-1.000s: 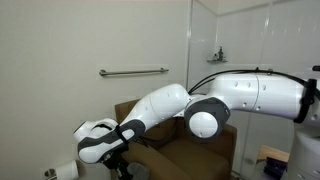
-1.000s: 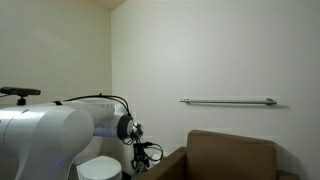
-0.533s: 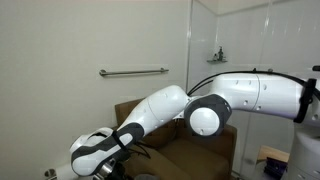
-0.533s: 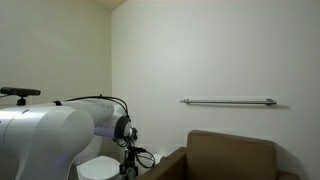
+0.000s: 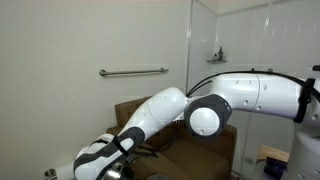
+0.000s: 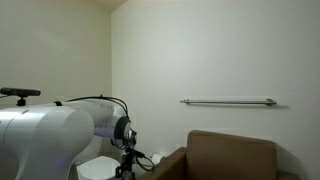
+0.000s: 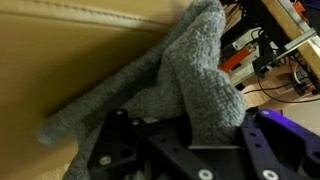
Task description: Use the cloth to wipe the left arm of the couch
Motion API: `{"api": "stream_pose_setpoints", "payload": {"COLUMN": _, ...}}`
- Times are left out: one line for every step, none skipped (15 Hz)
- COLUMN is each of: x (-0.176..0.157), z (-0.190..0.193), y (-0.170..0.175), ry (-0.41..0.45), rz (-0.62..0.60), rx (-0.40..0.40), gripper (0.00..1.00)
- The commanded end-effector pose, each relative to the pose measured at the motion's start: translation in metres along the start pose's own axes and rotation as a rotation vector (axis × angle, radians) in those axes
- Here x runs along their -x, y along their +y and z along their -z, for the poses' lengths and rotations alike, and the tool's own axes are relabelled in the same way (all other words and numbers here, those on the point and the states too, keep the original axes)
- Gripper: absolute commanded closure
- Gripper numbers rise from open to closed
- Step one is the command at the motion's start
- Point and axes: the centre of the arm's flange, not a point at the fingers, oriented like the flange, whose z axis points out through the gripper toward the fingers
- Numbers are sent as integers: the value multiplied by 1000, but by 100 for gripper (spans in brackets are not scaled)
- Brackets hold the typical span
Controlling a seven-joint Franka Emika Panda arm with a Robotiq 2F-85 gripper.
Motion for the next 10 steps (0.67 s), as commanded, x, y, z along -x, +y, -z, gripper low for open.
{"api": "stream_pose_setpoints", "payload": {"x": 9, "z": -6, "y": 41, "ry": -58, "rz": -60, "rx": -31, "gripper": 96}}
{"api": "stream_pose_setpoints", "payload": {"x": 11, "z": -6, "y": 49, "ry": -60, "rz": -76, "rx": -26, "gripper": 96}}
{"api": "stream_pose_setpoints", "payload": {"x": 14, "z": -2, "y": 58, "ry": -54, "rz": -94, "rx": -15, "gripper": 96}}
{"api": "stream_pose_setpoints", "payload": {"x": 16, "z": 3, "y": 62, "ry": -43, "rz": -104, "rx": -11, "gripper": 96}}
{"api": "stream_pose_setpoints", "payload": {"x": 16, "z": 11, "y": 68, "ry": -28, "rz": -113, "rx": -3, "gripper": 96}}
{"api": "stream_pose_setpoints", "payload": {"x": 18, "z": 19, "y": 74, "ry": -12, "rz": -133, "rx": 11, "gripper": 96}}
{"api": "stream_pose_setpoints", "payload": {"x": 22, "z": 26, "y": 79, "ry": 6, "rz": -154, "rx": 25, "gripper": 96}}
{"api": "stream_pose_setpoints", "payload": {"x": 28, "z": 36, "y": 86, "ry": 35, "rz": -178, "rx": 40, "gripper": 96}}
{"api": "stream_pose_setpoints", "payload": {"x": 35, "z": 48, "y": 94, "ry": 70, "rz": -207, "rx": 62, "gripper": 96}}
{"api": "stream_pose_setpoints", "payload": {"x": 43, "z": 58, "y": 98, "ry": 115, "rz": -240, "rx": 87, "gripper": 96}}
